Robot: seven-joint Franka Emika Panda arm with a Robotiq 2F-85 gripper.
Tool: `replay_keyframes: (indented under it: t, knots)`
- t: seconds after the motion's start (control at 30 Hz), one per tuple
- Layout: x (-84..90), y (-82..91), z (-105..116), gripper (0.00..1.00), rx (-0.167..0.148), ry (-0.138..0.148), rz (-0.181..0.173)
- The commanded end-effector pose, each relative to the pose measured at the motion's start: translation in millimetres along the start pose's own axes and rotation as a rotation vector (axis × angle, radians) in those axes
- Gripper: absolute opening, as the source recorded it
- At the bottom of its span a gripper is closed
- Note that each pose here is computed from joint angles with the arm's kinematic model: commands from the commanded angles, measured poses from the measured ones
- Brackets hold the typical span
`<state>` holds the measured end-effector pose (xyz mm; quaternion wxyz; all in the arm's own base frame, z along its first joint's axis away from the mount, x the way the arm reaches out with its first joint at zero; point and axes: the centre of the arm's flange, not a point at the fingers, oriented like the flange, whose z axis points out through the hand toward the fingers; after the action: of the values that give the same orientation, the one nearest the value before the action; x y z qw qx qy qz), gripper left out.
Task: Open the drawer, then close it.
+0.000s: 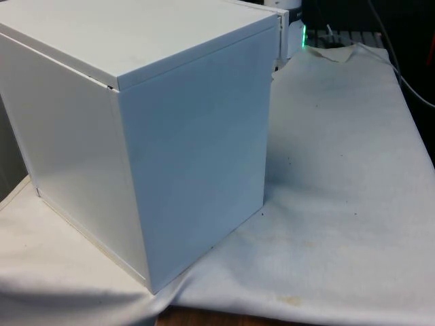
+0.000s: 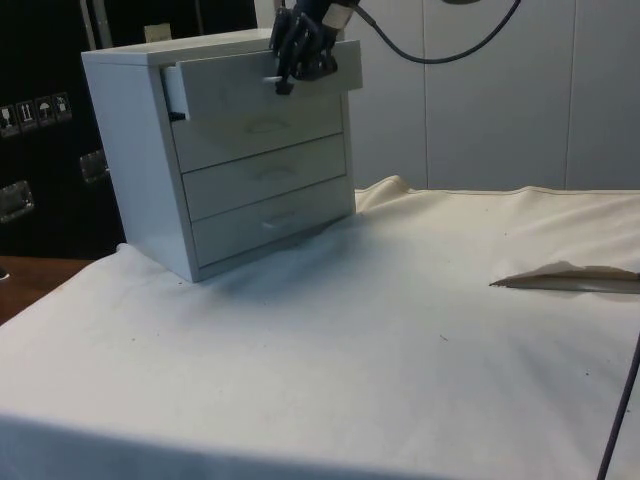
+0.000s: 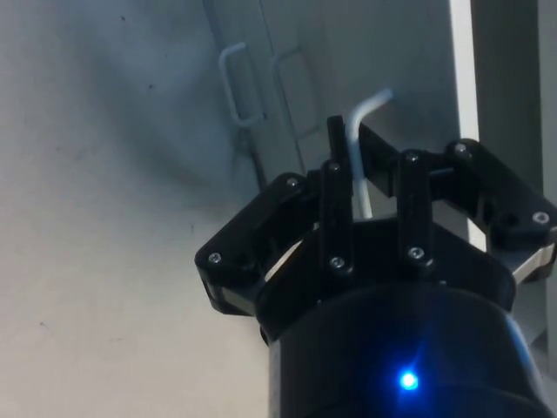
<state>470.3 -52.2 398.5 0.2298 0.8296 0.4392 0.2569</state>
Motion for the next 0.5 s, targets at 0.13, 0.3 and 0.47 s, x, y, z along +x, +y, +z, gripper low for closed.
replay_keyframes:
  t: [0.13,0.3,0.47]
  knots:
    - [-14.2,-3.4,-9,0.00,-0.003,0.005,-0.002]
    - [-15.9,-6.5,-11,0.00,-0.001,0.013,-0.003]
    - [-8.2,-3.6,-6,0.00,0.006,0.016,-0.002]
